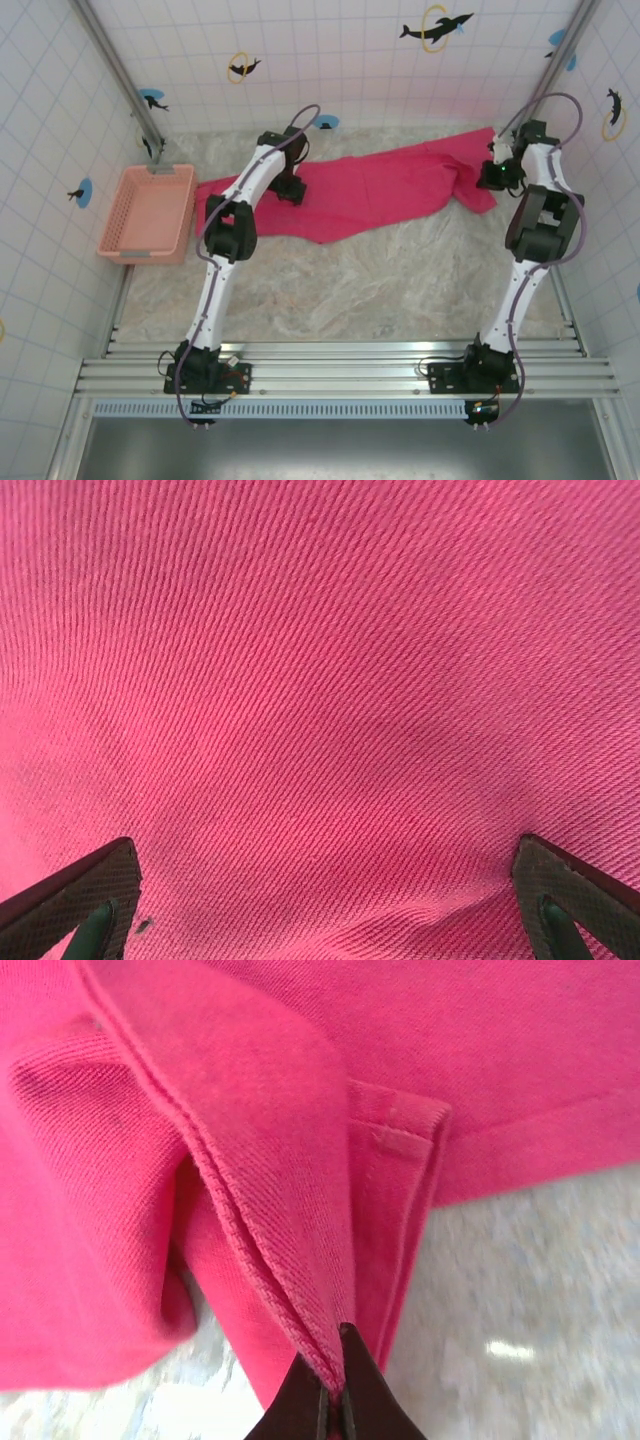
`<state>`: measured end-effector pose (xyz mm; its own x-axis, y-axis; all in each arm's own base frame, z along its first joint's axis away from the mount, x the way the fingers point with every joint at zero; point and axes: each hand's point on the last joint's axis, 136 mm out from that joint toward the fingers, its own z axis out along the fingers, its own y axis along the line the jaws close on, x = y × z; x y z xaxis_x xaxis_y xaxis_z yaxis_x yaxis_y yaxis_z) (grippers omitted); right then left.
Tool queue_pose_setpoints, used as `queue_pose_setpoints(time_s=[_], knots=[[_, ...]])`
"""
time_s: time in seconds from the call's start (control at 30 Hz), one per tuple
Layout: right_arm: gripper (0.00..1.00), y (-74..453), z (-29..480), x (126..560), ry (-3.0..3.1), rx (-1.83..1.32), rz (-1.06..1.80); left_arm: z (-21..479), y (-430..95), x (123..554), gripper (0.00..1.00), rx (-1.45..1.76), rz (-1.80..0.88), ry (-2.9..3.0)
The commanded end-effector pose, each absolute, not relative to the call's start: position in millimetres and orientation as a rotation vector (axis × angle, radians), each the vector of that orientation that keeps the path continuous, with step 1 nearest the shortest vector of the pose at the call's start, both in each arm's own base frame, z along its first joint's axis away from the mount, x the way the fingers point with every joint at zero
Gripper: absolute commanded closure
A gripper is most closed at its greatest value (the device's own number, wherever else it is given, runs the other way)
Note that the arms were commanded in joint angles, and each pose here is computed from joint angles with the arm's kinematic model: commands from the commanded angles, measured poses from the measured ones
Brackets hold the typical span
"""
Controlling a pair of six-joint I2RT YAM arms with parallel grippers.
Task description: Roll up the long pants
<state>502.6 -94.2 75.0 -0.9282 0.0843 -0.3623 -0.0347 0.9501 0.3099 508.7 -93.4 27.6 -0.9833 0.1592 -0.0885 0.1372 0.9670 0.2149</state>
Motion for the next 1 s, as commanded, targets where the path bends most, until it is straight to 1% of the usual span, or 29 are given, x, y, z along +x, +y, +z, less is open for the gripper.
queue_pose_setpoints(time_s=[0.0,0.13,0.27,0.37,0.4,0.47,0.57,0.67,0.8,0.87,0.97], knots=[[1.0,-102,149,484,2.599,0.037,0.402,11,-28,443,0.03,0.234,0.586,3.284],[1.0,-93,167,454,2.578,0.005,0.401,14,2,418,0.03,0.273,0.644,3.336],[1.0,-65,169,421,2.585,-0.056,0.467,17,19,409,0.03,0.426,0.749,3.312],[1.0,-52,169,395,2.601,-0.11,0.411,15,31,406,0.03,0.537,0.86,3.301],[1.0,-50,171,388,2.606,-0.12,0.377,15,34,406,0.03,0.605,0.889,3.295],[1.0,-52,180,379,2.597,-0.124,0.32,15,37,409,0.03,0.638,0.914,3.285],[1.0,-65,195,375,2.595,-0.104,0.224,18,33,420,0.03,0.634,0.882,3.259],[1.0,-89,209,375,2.611,-0.032,0.087,18,31,430,0.03,0.622,0.866,3.236],[1.0,-119,227,375,2.605,0.057,-0.052,12,31,428,0.03,0.608,0.867,3.25],[1.0,-133,230,376,2.611,0.11,-0.094,10,30,430,0.03,0.594,0.864,3.251],[1.0,-130,221,393,2.653,0.074,-0.042,12,27,436,0.03,0.527,0.841,3.241]])
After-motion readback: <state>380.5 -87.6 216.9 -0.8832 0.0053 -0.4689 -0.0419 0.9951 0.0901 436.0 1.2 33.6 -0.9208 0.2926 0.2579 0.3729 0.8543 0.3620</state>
